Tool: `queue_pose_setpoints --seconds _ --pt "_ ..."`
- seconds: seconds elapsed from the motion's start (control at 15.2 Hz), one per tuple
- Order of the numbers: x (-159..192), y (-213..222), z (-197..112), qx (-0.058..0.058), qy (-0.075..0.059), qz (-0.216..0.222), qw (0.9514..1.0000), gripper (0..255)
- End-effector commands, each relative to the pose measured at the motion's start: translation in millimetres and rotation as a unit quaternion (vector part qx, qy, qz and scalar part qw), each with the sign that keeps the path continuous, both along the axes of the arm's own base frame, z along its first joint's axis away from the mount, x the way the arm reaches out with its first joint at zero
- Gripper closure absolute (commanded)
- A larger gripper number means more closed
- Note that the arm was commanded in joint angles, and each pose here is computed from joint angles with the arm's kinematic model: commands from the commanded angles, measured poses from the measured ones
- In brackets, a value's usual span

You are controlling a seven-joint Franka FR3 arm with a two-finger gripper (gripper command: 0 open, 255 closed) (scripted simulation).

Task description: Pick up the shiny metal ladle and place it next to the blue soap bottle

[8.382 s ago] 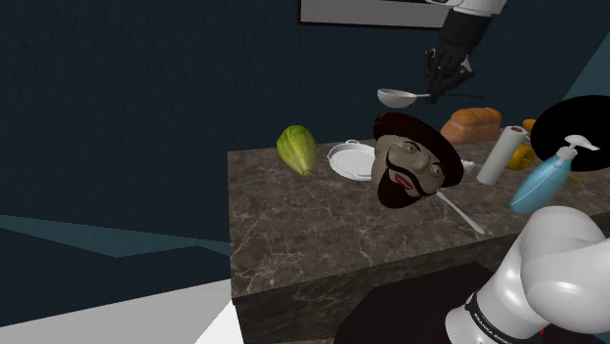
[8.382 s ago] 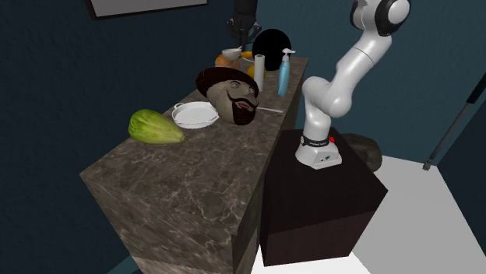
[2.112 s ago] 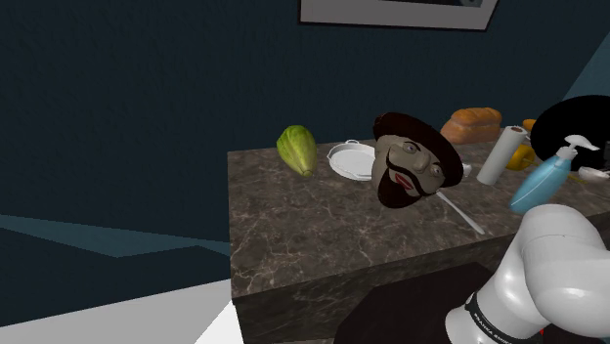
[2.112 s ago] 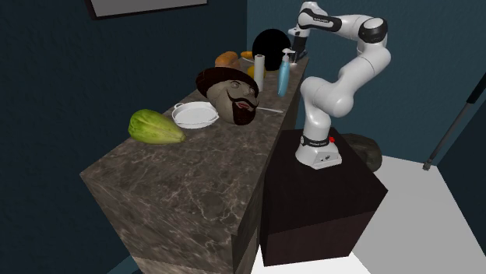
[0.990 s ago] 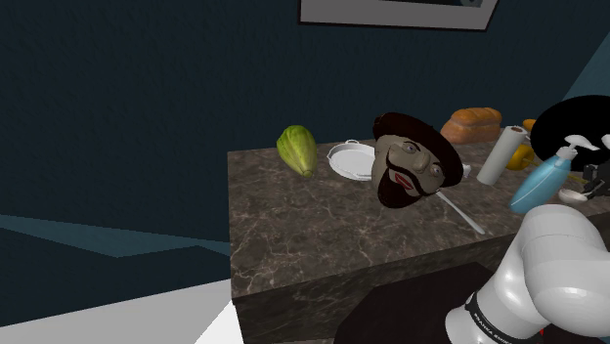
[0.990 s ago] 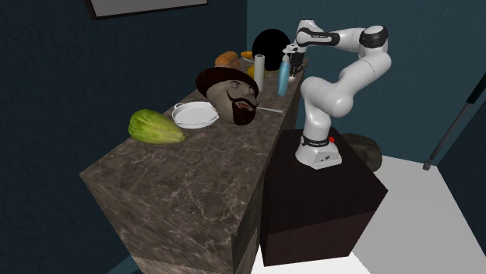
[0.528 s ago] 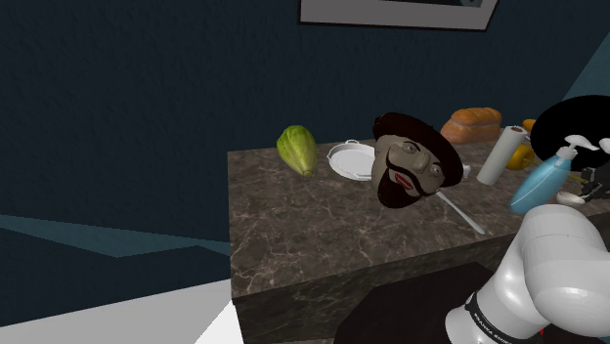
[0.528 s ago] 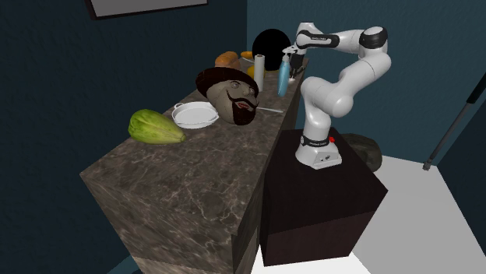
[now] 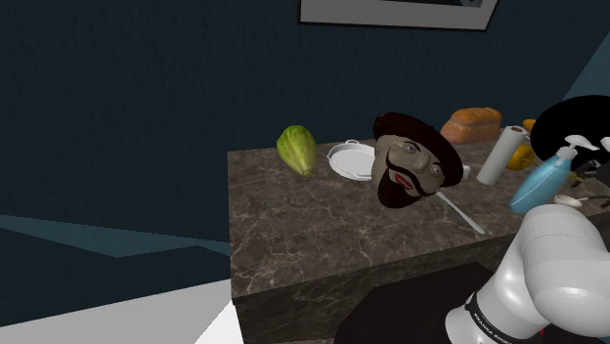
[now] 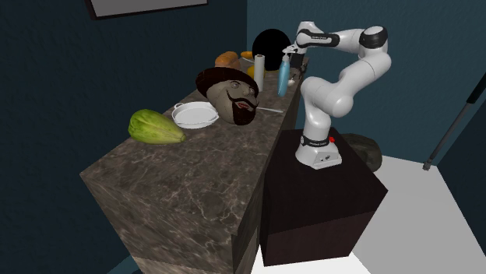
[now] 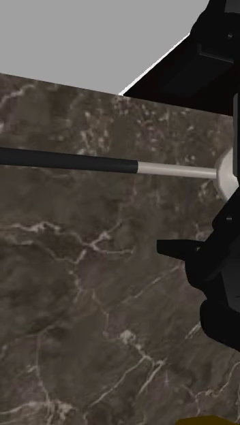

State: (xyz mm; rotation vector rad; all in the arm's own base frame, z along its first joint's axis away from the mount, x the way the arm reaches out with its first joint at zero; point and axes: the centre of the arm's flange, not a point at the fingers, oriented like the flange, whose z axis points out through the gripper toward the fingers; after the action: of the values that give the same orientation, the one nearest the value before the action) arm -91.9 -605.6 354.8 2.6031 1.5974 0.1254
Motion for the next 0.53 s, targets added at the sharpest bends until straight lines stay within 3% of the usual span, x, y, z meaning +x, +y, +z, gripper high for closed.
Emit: queue_pose_setpoints --seconds 0.0,0.13,0.46 --pt "-2 1 21 0.0 0.0 0.0 1.0 0" --pt "-4 2 44 0.0 0.0 0.0 1.0 0" --pt "-4 2 44 0.0 0.0 0.0 1.0 0"
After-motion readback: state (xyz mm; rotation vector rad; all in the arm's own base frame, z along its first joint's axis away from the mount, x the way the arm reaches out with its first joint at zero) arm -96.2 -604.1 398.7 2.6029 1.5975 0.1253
